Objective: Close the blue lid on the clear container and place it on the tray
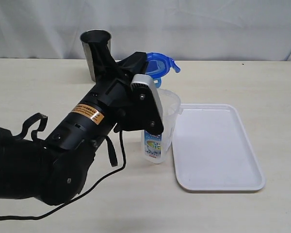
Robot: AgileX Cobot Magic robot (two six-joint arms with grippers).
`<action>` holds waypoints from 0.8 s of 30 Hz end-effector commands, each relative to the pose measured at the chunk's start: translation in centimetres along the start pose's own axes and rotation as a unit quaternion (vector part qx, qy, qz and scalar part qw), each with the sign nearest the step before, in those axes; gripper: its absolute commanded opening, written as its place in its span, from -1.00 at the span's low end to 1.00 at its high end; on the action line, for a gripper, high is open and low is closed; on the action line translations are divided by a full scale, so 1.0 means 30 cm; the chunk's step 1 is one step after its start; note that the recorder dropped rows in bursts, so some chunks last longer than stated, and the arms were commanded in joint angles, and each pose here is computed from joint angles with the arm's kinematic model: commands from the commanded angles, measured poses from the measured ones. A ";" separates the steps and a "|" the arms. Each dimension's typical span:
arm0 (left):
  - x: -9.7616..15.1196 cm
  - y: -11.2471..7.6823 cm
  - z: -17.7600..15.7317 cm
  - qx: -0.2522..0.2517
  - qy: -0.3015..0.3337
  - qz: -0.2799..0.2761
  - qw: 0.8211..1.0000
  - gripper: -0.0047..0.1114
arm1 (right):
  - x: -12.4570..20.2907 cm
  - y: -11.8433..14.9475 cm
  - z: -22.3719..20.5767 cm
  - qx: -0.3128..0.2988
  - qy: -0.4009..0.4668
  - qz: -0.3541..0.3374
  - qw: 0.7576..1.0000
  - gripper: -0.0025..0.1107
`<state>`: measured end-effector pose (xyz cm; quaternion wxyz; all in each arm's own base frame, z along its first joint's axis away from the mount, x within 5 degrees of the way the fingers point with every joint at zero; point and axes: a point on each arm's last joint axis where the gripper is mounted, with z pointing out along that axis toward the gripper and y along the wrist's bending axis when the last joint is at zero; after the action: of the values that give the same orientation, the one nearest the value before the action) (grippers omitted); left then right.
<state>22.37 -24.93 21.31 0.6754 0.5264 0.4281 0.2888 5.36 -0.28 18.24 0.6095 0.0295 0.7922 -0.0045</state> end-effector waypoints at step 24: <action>-0.073 -0.005 -0.043 -0.012 0.009 0.022 1.000 -0.92 | 0.000 0.000 0.000 -0.001 -0.003 -0.001 1.000 -0.88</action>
<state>20.48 -26.04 21.35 0.6679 0.5324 0.4183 0.3091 5.36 -0.28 18.24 0.6095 0.0295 0.7922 -0.0045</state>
